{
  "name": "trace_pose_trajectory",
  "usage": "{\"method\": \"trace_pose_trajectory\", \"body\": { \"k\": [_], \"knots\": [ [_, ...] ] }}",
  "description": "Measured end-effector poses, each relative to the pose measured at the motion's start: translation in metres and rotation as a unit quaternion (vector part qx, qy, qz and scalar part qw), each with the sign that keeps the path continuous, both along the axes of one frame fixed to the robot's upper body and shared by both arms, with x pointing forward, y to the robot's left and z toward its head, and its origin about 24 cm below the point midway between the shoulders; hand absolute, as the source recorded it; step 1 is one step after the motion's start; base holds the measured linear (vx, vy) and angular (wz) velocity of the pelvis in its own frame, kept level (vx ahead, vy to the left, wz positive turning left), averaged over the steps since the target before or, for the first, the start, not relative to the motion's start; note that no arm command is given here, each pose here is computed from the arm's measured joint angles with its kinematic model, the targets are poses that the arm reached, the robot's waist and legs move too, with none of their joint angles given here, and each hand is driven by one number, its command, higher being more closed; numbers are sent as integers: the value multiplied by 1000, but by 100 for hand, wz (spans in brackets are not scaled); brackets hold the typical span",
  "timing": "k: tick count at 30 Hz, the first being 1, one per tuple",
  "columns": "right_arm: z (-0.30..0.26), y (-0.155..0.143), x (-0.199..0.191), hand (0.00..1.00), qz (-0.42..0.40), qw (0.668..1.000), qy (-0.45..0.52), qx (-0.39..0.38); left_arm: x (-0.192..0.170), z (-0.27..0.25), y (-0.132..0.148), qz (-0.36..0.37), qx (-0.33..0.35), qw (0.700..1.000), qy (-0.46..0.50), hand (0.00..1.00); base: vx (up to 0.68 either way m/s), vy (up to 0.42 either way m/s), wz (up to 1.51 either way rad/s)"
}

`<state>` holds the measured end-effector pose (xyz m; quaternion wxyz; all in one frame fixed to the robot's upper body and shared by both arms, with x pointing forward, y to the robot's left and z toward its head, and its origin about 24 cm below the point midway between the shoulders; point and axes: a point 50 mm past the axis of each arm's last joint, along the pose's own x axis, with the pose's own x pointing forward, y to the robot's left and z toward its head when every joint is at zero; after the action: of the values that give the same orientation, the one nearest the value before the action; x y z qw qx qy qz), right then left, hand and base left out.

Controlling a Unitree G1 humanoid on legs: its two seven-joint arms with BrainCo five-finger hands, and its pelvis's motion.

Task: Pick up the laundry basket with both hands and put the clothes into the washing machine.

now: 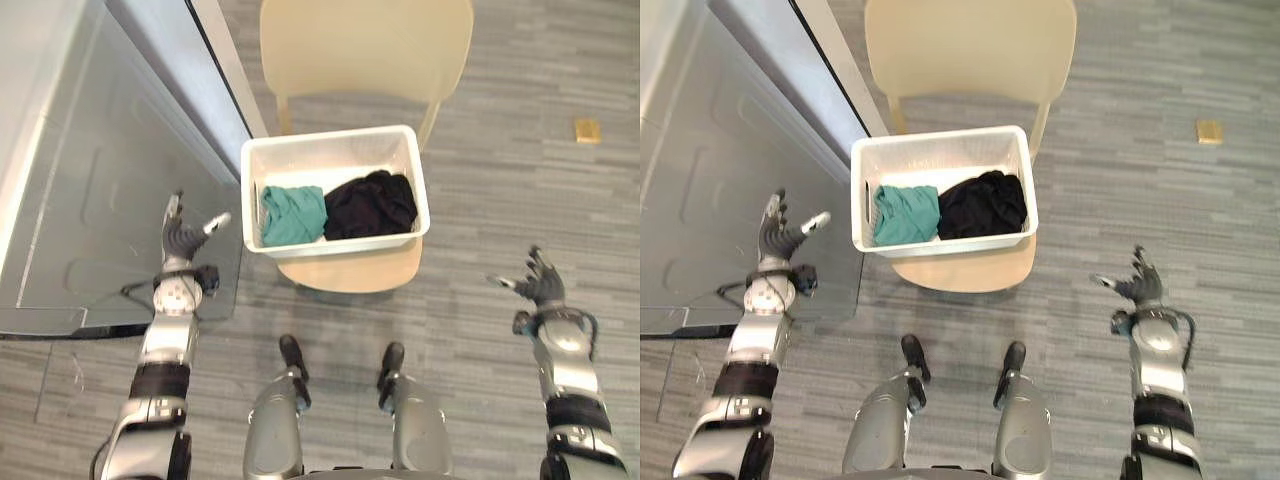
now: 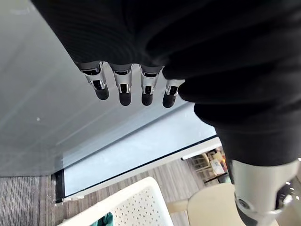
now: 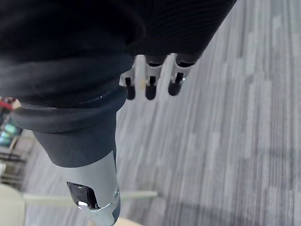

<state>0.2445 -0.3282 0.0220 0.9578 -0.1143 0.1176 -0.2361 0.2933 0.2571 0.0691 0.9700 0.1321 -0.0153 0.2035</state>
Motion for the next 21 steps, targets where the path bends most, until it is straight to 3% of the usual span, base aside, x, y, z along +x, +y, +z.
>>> {"method": "trace_pose_trajectory", "body": {
  "k": [5,11,15,17,19,21],
  "knots": [
    [-53,1,-61,0,-71,993,66,66,-45,-48,-1,23,-30,997,64,0,63,17,6],
    [-113,37,-133,0,-116,966,162,166,-101,-114,-30,-19,-101,975,195,0,49,8,5],
    [-146,64,-167,0,-136,936,234,226,-148,-177,-54,-19,-175,925,336,0,9,17,-3],
    [-166,81,-189,0,-149,909,289,263,-187,-211,-69,-8,-211,877,432,0,27,5,-19],
    [-177,89,-205,0,-169,886,319,289,-211,-226,-75,11,-237,843,482,0,17,-1,-14],
    [-185,95,-225,0,-201,859,347,318,-215,-231,-74,20,-238,830,504,0,34,-28,-8]
  ]
}}
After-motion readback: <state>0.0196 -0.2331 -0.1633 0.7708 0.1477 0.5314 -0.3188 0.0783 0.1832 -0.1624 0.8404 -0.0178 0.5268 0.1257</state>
